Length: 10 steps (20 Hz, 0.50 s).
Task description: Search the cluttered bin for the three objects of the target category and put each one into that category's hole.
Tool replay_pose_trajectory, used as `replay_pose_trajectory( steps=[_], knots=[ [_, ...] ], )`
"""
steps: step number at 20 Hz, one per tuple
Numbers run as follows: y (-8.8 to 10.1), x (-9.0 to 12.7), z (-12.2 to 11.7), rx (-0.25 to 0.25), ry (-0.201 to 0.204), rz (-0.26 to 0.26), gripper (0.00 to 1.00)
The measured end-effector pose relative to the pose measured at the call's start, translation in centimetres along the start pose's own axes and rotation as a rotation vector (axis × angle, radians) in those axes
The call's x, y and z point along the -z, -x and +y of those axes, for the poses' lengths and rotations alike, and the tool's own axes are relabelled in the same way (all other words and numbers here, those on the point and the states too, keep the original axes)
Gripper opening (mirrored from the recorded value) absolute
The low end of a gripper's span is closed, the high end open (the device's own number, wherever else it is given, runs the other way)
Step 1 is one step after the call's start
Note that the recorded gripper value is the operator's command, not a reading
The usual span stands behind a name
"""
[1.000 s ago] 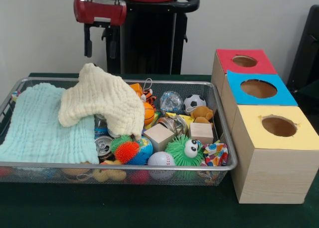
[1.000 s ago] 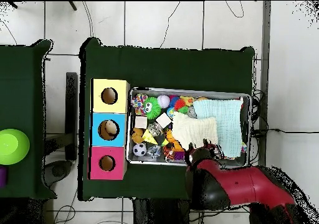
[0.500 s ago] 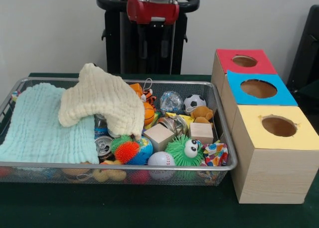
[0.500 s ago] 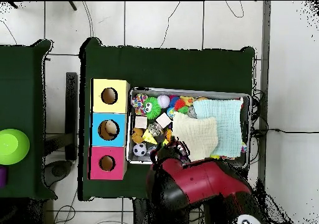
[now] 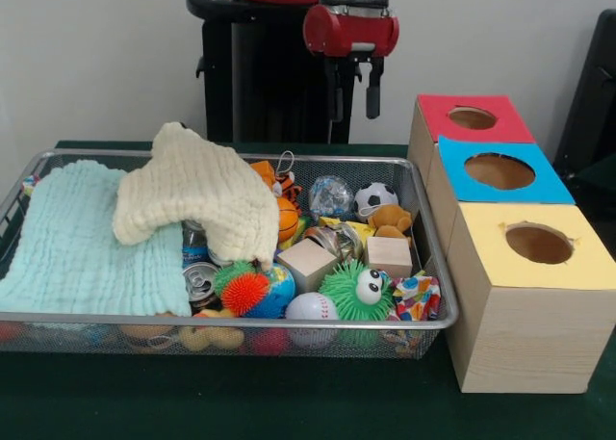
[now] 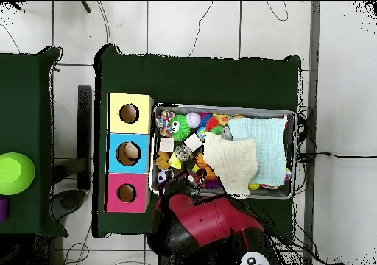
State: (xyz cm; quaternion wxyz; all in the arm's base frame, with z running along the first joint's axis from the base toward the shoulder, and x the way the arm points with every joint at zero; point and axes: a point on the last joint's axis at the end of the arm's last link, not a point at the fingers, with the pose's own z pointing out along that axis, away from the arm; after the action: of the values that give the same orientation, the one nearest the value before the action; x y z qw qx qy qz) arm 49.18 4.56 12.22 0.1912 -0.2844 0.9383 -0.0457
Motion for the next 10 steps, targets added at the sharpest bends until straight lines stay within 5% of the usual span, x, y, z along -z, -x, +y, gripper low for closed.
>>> replay_pose_trajectory(
  steps=[10],
  knots=[
    [-4.0,-2.5,1.6,-0.073,-0.028,-0.032,1.0]
  ],
)
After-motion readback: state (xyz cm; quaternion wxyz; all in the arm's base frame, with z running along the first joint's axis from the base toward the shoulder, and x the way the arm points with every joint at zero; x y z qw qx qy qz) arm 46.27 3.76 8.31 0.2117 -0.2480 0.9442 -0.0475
